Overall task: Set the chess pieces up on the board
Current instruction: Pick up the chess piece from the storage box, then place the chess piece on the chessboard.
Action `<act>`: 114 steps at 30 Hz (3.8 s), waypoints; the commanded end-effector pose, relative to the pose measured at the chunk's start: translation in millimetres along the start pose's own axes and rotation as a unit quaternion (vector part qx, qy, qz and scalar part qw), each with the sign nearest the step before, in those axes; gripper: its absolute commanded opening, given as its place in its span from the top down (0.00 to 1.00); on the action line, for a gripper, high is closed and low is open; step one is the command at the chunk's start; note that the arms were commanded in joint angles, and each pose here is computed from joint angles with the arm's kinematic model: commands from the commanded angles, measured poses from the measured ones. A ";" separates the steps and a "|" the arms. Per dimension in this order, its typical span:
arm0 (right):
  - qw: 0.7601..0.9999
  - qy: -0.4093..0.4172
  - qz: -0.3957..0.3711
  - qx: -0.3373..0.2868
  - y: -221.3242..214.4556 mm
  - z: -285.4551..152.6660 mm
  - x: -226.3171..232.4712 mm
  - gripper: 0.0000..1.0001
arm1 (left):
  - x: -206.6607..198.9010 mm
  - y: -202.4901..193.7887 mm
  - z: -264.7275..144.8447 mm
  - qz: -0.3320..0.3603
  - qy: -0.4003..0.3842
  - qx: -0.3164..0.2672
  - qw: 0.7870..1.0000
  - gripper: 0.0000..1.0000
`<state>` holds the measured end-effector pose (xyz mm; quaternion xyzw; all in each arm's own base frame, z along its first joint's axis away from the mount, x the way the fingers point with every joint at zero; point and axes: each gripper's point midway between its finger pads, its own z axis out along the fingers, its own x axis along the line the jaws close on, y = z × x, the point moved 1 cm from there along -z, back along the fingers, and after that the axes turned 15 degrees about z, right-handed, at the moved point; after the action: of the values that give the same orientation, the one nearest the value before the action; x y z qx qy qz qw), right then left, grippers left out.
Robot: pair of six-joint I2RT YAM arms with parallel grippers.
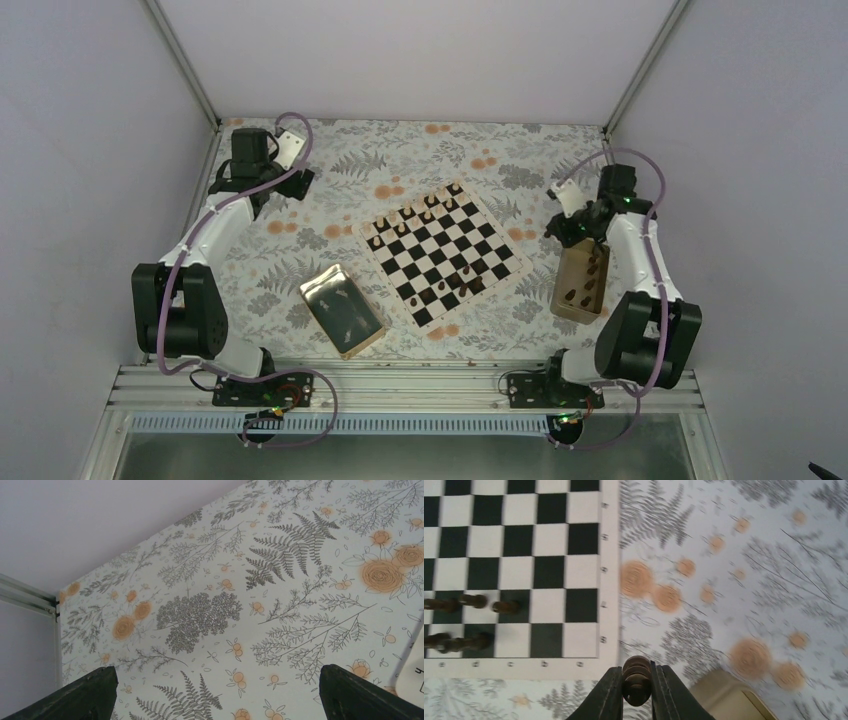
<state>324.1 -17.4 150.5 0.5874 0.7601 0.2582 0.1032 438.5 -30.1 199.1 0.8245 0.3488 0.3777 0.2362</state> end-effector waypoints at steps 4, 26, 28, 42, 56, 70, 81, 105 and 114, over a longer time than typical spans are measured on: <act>0.998 0.050 -0.040 -0.002 6.3 3.3 52.1 0.83 | 11.4 17.8 -2.2 -0.008 0.010 -0.017 1.000 0.00; 0.981 0.129 -0.133 0.053 -51.9 58.4 120.8 0.82 | 14.6 17.7 -14.2 -0.019 0.023 -0.016 0.999 0.00; 0.980 0.131 -0.137 0.056 -56.2 60.0 122.6 0.83 | 13.5 16.1 -12.4 -0.018 0.023 -0.015 0.999 0.00; 0.970 0.142 -0.193 0.032 -34.8 29.3 171.4 0.82 | 13.4 12.9 -12.7 -0.014 0.029 -0.013 0.999 0.00; 0.942 0.182 -0.272 0.079 -58.1 36.2 245.3 0.82 | 12.9 10.6 -8.7 -0.014 0.029 -0.010 0.999 0.00; 0.917 0.187 -0.330 0.120 -91.3 54.9 266.8 0.82 | 14.0 4.9 -8.3 -0.013 0.038 0.001 0.999 0.00; 0.922 0.163 -0.333 0.106 -100.0 71.3 256.0 0.83 | 14.8 4.0 -7.5 -0.014 0.040 0.004 0.999 0.00; 0.920 0.157 -0.337 0.123 -108.2 86.2 252.1 0.83 | 14.7 4.6 -8.8 -0.013 0.040 0.002 0.999 0.00; 0.920 0.156 -0.337 0.126 -109.6 91.9 251.5 0.83 | 14.6 4.3 -8.5 -0.012 0.041 0.002 0.999 0.00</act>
<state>202.5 224.3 58.1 0.2671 0.9425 0.2002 -0.0145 441.7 -19.3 204.8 0.8107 0.3722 0.3956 0.2184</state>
